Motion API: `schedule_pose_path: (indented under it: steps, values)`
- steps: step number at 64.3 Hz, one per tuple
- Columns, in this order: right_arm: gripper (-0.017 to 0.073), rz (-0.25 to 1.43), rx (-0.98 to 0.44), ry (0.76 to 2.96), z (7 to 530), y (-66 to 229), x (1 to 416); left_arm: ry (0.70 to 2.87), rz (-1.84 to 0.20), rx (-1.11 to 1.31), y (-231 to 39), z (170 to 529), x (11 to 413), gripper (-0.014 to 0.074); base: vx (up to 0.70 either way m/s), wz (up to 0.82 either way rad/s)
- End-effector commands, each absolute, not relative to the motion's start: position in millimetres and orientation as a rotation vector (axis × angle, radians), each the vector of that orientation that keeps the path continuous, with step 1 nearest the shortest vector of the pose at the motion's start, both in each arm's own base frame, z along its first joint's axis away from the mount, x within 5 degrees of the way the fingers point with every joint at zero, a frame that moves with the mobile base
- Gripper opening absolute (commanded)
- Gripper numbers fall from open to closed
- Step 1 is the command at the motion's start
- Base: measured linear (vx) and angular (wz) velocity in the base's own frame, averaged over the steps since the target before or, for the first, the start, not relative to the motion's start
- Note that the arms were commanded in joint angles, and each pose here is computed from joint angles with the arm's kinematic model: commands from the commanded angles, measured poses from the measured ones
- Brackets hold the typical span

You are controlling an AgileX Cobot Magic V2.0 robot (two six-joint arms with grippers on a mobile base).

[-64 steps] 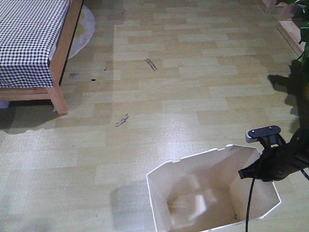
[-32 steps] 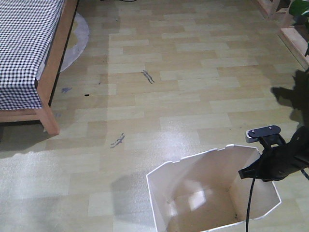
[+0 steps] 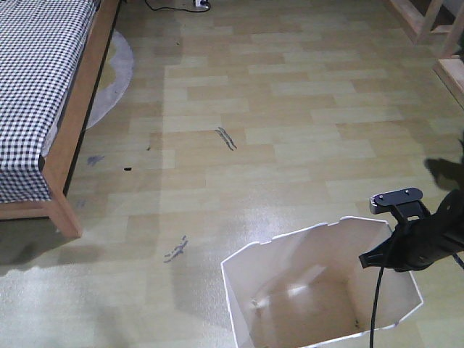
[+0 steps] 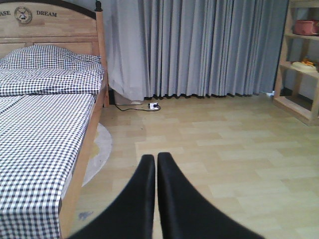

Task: Move trash bin to bedside with robot
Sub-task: 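Drive toward the bed and curtains carrying the bin with the right gripper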

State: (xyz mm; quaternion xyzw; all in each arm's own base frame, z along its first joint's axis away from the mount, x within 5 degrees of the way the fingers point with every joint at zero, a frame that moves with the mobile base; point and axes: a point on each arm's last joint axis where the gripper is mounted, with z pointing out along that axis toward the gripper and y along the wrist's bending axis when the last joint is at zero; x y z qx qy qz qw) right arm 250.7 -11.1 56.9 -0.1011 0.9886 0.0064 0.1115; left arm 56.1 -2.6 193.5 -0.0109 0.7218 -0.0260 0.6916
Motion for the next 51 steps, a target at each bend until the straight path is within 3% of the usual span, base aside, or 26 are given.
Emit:
schedule_pose_path:
  steps: [1, 51]
  values:
    - [-0.0003, 0.001, -0.235, 2.823, 74.4, -12.9, 260.2, 1.560, -0.057, -0.046, -1.0, 192.9, 56.4, -0.0006, 0.41, 0.07]
    - [-0.0003, 0.003, -0.236, 2.825, 74.4, -12.9, 260.0, 1.560, -0.057, -0.046, -1.0, 192.9, 56.4, -0.0006, 0.43, 0.03]
